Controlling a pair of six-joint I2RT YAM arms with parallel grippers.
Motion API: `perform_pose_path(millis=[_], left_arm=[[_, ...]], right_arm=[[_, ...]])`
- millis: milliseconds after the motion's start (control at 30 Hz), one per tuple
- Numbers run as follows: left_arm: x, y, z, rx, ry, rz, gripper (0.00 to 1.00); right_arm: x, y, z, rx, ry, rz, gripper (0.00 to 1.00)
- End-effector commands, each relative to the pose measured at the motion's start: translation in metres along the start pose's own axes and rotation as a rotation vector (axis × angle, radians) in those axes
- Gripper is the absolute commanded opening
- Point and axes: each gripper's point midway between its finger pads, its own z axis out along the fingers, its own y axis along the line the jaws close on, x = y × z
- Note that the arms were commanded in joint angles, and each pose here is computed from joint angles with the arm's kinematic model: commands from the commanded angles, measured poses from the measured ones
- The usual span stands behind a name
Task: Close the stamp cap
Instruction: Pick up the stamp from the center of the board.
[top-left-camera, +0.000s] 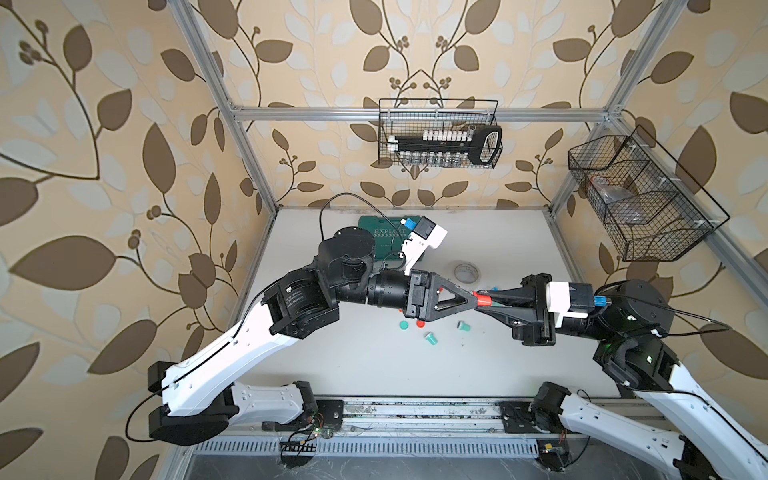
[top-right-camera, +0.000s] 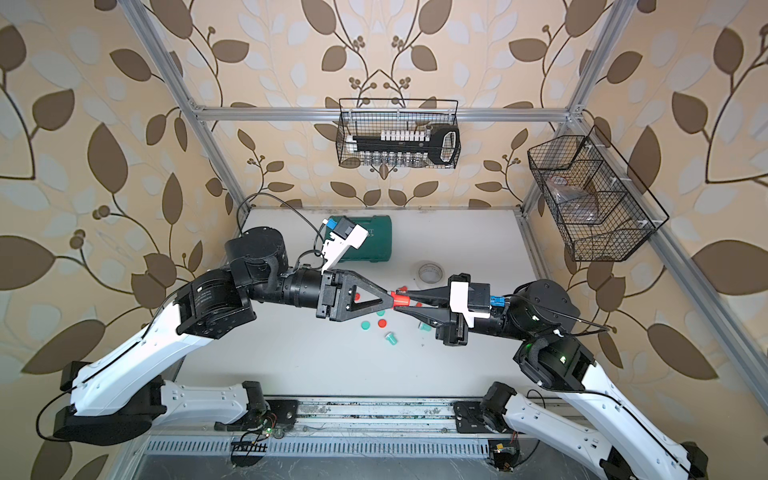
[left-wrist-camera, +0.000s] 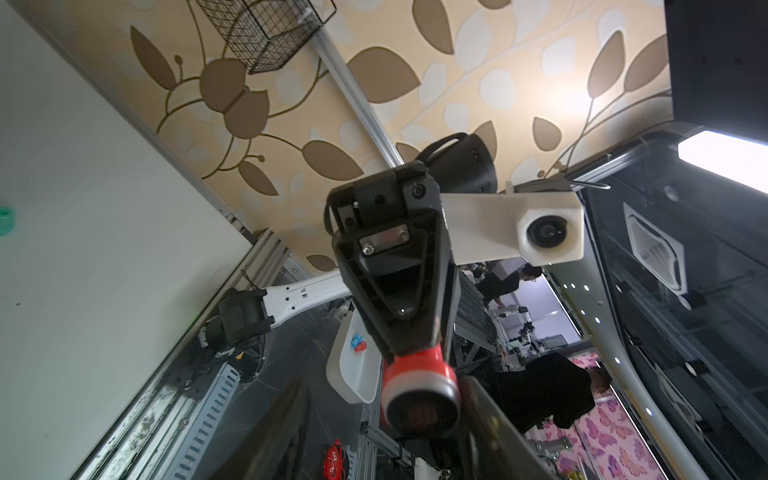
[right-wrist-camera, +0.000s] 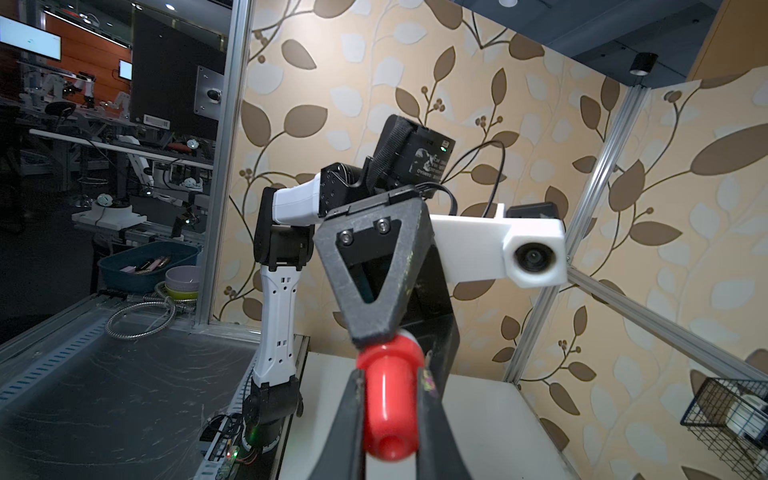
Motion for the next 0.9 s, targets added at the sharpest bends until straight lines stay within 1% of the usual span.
perform_pose_path(millis=[0,100,167,233,300,467,533,600,700,800,867], left_arm=[[-0.015,0.023,-0.038,-0.22,-0.156,0.089,0.66],[-0.017,0.048,-0.054,-0.358,-0.209,0.124,0.74],[-0.017,0.072,-0.065,-0.477,-0.23,0.138,0.76],[-0.016,0.099,-0.075,-0.596,-0.237,0.128,0.78],[-0.013,0.126,-0.083,-0.684,-0.224,0.088,0.78],[-0.007,0.194,-0.103,-0.771,-0.217,-0.089,0.78],[-0.002,0.219,-0.111,-0.815,-0.214,-0.14,0.78],[0.004,0.245,-0.116,-0.854,-0.196,-0.189,0.78],[0.011,0.276,-0.122,-0.884,-0.172,-0.242,0.77],[0.017,0.302,-0.129,-0.946,-0.137,-0.261,0.76],[0.021,0.316,-0.132,-0.998,-0.102,-0.258,0.75]], right_arm=[[0.005,-0.006,-0.009,0.072,0.03,0.018,0.0],[0.029,-0.021,-0.014,0.178,0.114,0.076,0.0],[0.044,-0.033,-0.019,0.259,0.175,0.119,0.0],[0.06,-0.043,-0.025,0.337,0.238,0.165,0.0],[0.076,-0.052,-0.031,0.406,0.306,0.208,0.0],[0.107,-0.063,-0.04,0.508,0.426,0.292,0.0],[0.118,-0.065,-0.04,0.528,0.468,0.325,0.0],[0.136,-0.07,-0.043,0.571,0.538,0.358,0.0],[0.167,-0.084,-0.056,0.713,0.687,0.419,0.0],[0.192,-0.088,-0.062,0.772,0.807,0.456,0.0],[0.206,-0.086,-0.061,0.767,0.857,0.481,0.0]])
